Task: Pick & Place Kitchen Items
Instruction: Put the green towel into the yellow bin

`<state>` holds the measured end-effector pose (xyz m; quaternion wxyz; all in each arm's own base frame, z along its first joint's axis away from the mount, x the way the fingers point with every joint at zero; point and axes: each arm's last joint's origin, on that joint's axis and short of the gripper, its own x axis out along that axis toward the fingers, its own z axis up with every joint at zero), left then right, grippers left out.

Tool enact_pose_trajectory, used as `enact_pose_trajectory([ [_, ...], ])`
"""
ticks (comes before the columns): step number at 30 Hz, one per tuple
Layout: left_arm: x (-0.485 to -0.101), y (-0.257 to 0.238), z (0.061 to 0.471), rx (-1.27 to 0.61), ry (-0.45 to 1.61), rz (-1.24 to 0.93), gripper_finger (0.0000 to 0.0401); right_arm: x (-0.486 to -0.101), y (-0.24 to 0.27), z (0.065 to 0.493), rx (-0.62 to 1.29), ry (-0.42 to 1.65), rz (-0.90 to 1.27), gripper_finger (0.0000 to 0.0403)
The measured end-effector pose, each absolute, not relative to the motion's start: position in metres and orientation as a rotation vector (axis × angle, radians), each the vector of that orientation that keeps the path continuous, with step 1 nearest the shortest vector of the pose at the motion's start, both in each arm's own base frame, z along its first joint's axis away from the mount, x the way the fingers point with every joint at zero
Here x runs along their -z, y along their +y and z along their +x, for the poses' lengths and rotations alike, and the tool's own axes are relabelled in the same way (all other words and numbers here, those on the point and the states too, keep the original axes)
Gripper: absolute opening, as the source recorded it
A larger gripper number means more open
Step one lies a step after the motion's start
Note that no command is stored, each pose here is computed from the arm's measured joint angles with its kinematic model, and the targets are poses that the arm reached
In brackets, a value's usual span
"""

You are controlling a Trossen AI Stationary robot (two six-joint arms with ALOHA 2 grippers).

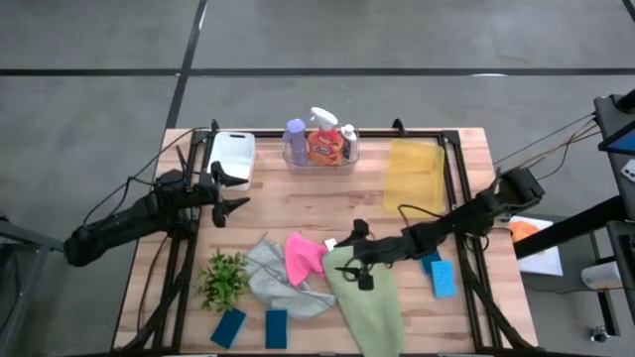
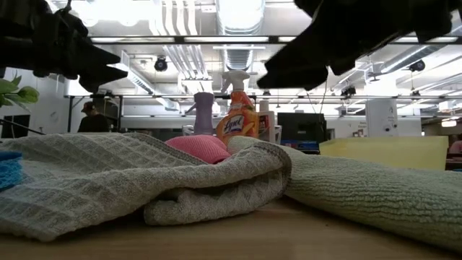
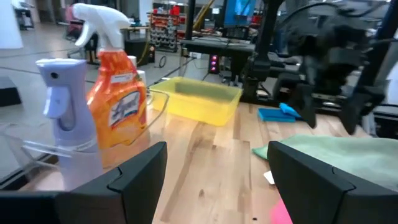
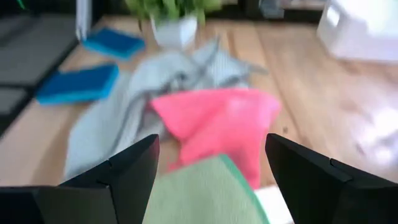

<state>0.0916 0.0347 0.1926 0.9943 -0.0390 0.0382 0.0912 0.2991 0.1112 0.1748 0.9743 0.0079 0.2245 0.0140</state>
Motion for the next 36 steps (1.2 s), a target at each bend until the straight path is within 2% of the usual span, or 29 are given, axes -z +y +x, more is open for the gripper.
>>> enact_pose_trajectory([
  [6,-0.193,0.035,0.091,-0.197,0.077,-0.078,0.0287,-0.181,0.114,0.31,0.017,0.706,-0.033,0.0297],
  [13,-0.193,0.035,0.091,-0.197,0.077,-0.082,0.0287,-0.176,0.113,0.321,-0.022,0.914,-0.02,0.0297],
  [27,-0.188,0.035,0.091,-0.201,0.118,-0.148,0.0287,-0.151,0.114,0.341,0.005,1.09,-0.043,0.0295],
  [31,-0.184,0.035,0.091,-0.203,0.154,-0.161,0.0287,-0.153,0.115,0.344,0.011,1.128,-0.056,0.0255],
  [36,-0.18,0.034,0.09,-0.205,0.196,-0.176,0.0287,-0.158,0.116,0.345,0.007,1.177,-0.056,0.0141],
])
